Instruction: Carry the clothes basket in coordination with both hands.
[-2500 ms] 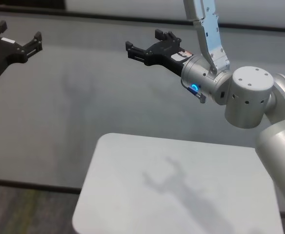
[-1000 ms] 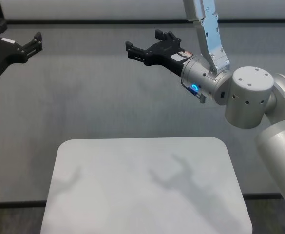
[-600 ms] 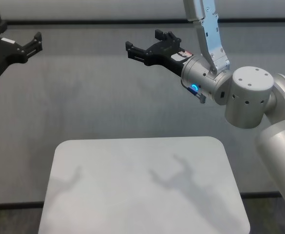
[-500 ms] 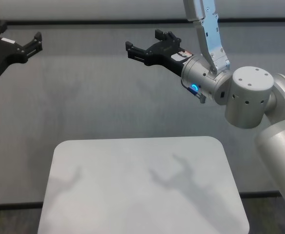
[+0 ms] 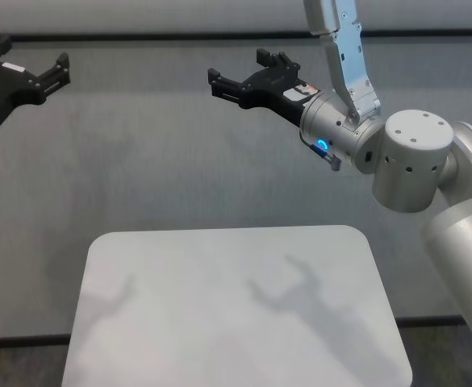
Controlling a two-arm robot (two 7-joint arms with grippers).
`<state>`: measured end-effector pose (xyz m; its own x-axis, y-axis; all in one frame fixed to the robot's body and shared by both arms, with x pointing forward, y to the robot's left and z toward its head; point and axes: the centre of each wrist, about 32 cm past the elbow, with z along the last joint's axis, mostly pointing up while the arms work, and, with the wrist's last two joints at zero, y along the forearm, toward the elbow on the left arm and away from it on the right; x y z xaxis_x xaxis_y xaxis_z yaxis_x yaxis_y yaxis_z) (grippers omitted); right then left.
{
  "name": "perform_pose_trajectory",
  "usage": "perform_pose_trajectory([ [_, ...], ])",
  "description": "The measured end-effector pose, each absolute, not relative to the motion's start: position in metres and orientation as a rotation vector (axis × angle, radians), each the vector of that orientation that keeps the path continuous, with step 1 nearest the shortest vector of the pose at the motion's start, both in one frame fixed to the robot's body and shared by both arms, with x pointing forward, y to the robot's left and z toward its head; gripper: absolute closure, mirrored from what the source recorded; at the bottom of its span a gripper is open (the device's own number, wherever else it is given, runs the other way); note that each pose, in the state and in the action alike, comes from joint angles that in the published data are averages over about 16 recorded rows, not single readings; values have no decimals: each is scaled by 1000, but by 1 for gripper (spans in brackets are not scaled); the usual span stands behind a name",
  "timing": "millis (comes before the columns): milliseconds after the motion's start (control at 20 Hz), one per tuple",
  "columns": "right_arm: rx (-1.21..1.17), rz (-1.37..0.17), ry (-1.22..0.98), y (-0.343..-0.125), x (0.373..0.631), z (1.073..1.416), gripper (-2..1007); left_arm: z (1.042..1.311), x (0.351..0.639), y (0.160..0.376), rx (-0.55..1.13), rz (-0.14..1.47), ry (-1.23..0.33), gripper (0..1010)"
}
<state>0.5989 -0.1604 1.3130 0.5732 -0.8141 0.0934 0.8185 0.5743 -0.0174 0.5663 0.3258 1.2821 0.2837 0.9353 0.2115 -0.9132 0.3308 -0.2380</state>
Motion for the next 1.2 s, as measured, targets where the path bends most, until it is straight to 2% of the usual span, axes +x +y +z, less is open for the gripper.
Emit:
perform_pose_trajectory([
  [650, -101, -1006, -67, -172, 590, 1310, 0, 1284, 564, 319, -130, 1046, -217, 8],
  [1200, -156, -1083, -58, -181, 580, 1305, 0, 1281, 561, 292, -125, 995, -134, 8],
])
